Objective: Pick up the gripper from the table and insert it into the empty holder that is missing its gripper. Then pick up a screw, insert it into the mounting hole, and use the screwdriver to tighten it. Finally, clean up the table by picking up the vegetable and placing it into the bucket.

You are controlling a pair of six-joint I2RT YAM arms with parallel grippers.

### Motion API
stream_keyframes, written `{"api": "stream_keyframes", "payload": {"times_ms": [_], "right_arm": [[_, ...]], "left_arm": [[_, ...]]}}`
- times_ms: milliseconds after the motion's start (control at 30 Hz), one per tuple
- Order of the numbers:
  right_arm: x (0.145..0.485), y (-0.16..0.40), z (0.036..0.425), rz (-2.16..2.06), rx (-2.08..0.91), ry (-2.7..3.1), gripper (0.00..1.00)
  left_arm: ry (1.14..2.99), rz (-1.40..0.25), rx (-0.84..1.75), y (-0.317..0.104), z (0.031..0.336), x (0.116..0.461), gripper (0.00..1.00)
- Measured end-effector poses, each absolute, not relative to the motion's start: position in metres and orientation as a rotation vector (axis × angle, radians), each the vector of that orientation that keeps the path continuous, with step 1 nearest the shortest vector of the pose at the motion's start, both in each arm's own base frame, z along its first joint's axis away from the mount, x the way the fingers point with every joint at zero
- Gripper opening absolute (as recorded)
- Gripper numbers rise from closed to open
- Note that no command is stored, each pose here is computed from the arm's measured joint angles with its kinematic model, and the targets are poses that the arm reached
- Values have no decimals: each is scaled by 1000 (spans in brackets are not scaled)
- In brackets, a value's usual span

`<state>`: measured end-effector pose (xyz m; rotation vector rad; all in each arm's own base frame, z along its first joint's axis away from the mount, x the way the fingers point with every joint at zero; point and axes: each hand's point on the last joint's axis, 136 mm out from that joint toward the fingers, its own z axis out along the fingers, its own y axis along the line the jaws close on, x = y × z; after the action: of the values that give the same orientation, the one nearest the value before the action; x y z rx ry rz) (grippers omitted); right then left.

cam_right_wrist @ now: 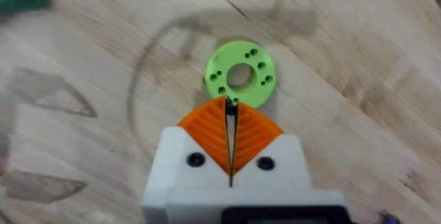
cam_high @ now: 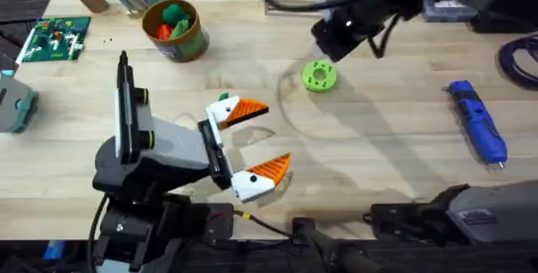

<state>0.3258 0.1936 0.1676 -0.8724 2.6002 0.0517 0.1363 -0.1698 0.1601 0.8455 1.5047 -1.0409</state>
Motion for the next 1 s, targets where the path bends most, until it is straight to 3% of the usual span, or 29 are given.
{"api": "stream_keyframes", "payload": {"times_ms": [433, 1000], "right_arm": [[269, 172, 287, 240, -717, 2352, 6], [233, 290, 249, 340, -1131, 2302, 6]], "left_arm": [[1505, -1041, 846, -170, 160, 136, 993], [1505, -1041, 845, -170, 160, 136, 993]]}}
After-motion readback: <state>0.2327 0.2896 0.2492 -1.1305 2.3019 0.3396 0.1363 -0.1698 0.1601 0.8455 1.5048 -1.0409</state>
